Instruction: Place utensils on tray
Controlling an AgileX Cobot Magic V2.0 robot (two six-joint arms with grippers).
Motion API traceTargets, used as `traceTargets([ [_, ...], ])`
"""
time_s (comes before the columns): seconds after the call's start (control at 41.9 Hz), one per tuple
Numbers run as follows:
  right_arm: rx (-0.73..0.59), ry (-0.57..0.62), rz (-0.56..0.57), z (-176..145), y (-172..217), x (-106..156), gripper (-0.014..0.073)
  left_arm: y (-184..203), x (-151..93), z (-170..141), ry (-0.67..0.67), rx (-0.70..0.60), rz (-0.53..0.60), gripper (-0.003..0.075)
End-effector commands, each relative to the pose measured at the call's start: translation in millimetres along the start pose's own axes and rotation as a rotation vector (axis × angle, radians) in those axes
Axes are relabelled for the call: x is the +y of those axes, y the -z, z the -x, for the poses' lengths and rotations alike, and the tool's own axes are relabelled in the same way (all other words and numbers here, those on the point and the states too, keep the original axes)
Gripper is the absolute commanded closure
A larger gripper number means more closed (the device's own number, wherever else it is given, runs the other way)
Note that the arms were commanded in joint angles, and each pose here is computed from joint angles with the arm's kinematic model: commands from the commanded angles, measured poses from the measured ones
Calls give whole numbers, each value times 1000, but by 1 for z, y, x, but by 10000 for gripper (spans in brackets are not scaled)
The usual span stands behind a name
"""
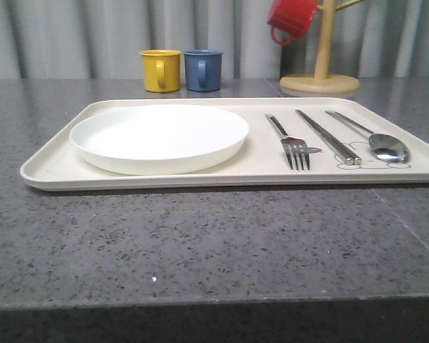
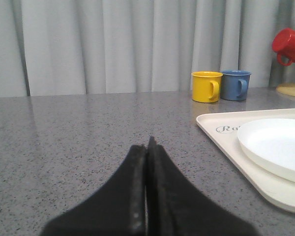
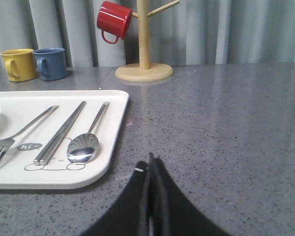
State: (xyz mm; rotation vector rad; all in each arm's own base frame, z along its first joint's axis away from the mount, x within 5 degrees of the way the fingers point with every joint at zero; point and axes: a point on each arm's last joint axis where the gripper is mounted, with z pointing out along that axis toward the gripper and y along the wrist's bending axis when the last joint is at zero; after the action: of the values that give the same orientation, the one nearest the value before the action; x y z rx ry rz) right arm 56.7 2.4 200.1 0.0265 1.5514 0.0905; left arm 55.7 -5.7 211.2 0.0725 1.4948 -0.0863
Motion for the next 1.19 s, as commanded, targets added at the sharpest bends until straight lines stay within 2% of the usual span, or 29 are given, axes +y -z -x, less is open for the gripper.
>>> traceTargets([
  [0.0,-105,11,1,9,2,0,662,2,0,4,8,-83,1,741],
  [0.572,-105,11,1,9,2,0,662,2,0,4,8,-83,1,741],
  [0.811,-105,11,1,9,2,0,662,2,3,4,2,-86,52,741],
  [1.169,-105,11,1,9,2,0,662,2,3,4,2,-86,52,741],
])
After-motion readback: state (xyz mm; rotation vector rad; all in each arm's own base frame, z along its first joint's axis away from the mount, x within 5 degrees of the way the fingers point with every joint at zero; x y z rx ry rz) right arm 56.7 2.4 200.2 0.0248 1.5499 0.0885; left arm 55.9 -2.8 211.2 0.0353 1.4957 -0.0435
